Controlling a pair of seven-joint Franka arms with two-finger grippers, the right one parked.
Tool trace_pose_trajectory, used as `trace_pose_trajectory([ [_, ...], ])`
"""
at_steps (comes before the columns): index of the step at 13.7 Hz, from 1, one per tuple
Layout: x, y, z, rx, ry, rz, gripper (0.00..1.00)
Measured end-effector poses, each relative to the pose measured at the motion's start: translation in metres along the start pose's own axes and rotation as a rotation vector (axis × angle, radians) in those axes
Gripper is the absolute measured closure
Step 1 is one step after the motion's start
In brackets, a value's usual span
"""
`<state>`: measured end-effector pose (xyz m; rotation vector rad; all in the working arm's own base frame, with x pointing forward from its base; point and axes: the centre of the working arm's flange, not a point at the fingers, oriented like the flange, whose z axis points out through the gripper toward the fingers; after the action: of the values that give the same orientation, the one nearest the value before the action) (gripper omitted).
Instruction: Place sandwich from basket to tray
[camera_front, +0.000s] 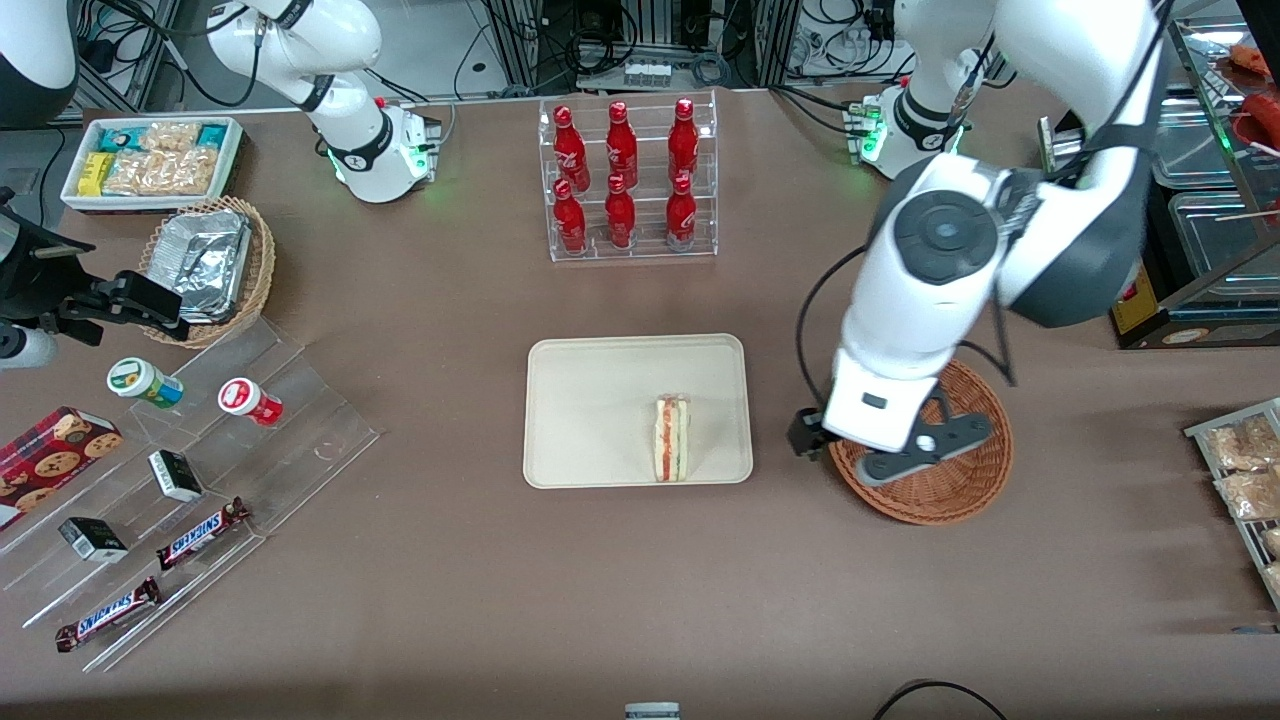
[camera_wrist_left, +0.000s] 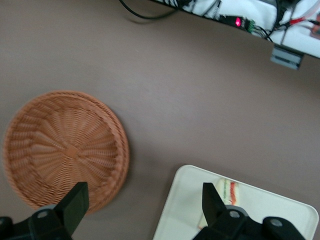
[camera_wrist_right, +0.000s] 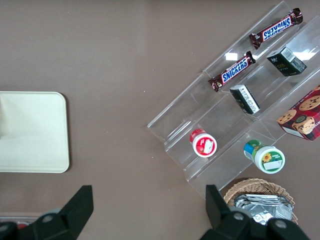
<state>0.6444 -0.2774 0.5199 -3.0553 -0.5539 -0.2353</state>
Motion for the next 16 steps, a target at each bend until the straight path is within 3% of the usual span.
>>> trace_pose_trajectory([
  [5,0.040,-0.066,-0.036,0.045,-0.025,-0.035,0.00],
  [10,0.054,-0.146,-0.084,0.012,-0.111,0.101,0.00],
  [12,0.051,-0.174,-0.095,0.023,-0.144,0.182,0.00],
  [16,0.041,-0.217,-0.104,0.053,-0.255,0.418,0.00],
])
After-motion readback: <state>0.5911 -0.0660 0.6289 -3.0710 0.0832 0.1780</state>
